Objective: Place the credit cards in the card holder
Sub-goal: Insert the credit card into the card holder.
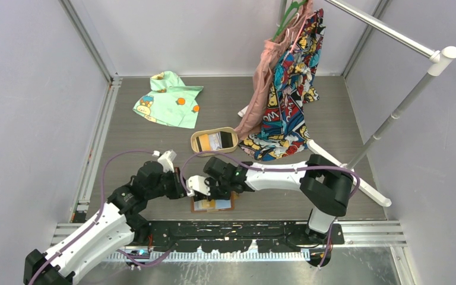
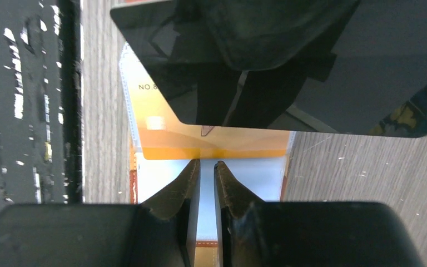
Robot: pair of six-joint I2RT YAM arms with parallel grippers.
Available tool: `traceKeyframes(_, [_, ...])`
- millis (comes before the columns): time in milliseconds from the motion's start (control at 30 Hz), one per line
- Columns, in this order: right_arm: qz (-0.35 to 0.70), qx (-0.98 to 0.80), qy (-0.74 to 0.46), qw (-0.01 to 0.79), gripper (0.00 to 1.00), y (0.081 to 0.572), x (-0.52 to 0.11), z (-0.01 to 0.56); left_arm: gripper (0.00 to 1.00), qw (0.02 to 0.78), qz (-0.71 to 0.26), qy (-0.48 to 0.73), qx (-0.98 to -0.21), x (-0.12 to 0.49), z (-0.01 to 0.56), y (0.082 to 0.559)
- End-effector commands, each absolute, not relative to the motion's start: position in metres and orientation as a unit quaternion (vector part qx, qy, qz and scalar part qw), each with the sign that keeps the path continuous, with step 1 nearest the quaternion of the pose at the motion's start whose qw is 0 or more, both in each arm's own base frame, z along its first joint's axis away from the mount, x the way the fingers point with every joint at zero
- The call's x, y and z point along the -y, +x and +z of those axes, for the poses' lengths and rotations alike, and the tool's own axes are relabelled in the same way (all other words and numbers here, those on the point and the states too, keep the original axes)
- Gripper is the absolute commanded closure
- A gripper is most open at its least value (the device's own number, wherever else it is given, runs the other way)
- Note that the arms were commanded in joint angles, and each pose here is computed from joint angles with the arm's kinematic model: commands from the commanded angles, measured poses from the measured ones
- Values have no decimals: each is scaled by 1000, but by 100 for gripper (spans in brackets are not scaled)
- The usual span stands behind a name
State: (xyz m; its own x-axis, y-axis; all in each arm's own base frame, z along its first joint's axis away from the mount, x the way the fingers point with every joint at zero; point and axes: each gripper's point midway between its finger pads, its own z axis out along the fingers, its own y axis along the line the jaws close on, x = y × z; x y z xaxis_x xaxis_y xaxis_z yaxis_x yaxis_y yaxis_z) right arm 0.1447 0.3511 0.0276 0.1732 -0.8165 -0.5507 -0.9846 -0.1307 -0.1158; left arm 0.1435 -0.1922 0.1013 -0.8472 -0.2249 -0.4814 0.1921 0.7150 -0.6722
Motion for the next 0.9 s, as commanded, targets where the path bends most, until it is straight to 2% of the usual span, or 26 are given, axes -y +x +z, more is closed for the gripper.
traceKeyframes(0, [266,-630,-691,233,78,146,-364,67,100,284,-404,-3,-870,201,118,147])
traceKeyframes(133, [314,-608,-698,212,76,145,-341,89,100,274,-436,-15,-857,210,121,145])
traceKeyframes(267, [299,-570,-735,212,73,141,-324,82,100,264,-472,-29,-841,222,121,148])
traceKeyframes(433, [295,-545,-758,203,72,130,-322,71,100,249,-472,-34,-845,227,116,152])
traceKeyframes(633, [231,-530,-792,195,72,132,-320,43,100,236,-476,-38,-846,232,112,154])
traceKeyframes(867, [208,-523,-807,179,74,133,-310,28,100,222,-465,-43,-856,232,100,153])
